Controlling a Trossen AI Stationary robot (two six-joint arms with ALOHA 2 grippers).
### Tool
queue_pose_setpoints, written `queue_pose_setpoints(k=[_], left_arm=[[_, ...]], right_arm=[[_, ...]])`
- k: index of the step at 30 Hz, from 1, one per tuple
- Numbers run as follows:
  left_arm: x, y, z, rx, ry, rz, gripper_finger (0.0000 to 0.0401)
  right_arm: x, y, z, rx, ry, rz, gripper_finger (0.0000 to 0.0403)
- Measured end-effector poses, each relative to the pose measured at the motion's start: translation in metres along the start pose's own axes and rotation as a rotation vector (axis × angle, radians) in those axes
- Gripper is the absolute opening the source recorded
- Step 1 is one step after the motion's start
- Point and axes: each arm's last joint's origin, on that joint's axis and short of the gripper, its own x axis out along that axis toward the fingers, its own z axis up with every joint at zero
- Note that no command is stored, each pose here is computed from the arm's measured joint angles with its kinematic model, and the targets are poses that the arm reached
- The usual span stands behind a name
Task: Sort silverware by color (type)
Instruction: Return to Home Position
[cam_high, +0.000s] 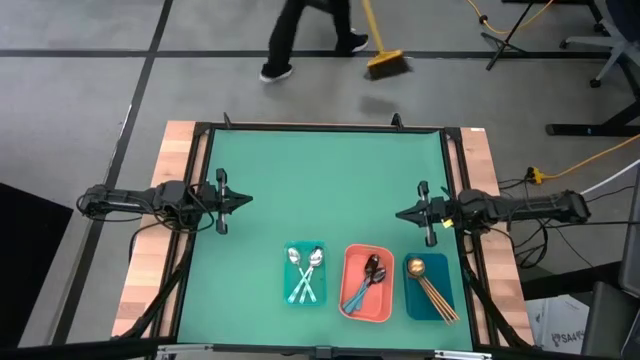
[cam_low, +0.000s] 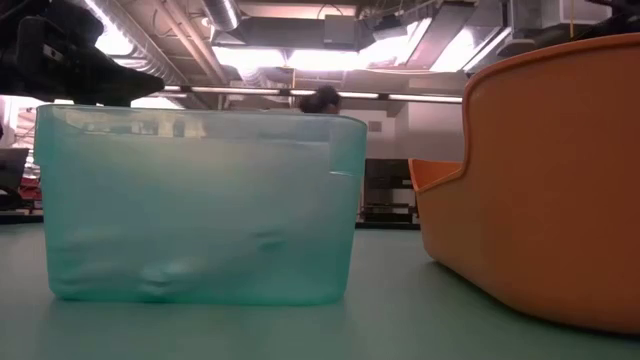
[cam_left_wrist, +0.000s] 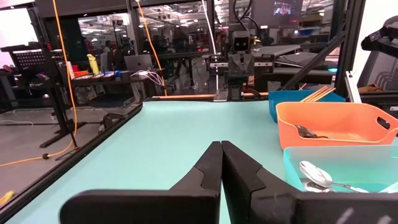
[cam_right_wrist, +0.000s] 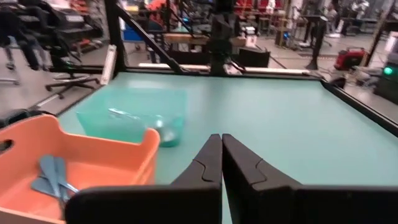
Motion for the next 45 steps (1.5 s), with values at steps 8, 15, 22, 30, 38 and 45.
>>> queue_pose_setpoints(k=[8,15,22,30,38,45], left_arm=[[0.0,0.0,0.0,0.0,0.0,0.0,0.0],[0.0,0.0,0.0,0.0,0.0,0.0,0.0],[0.0,0.0,0.0,0.0,0.0,0.0,0.0],[0.0,0.0,0.0,0.0,0.0,0.0,0.0],[0.0,0.0,0.0,0.0,0.0,0.0,0.0],[0.0,0.0,0.0,0.0,0.0,0.0,0.0]], right_arm=[[0.0,-0.007,-0.003,0.008,0.03,-0.018,0.0001],[0.0,-0.007,-0.003,0.009,0.028,0.002,0.0001],[0.0,-0.007,-0.003,0.008,0.023,0.002,0.0001],[-0.001,-0.007,-0.001,0.006,0.007,0.001,0.0001],[-0.012,-0.006,0.006,-0.003,-0.093,-0.003,0.0001],[-0.015,-0.006,0.007,-0.005,-0.092,-0.012,0.0001]])
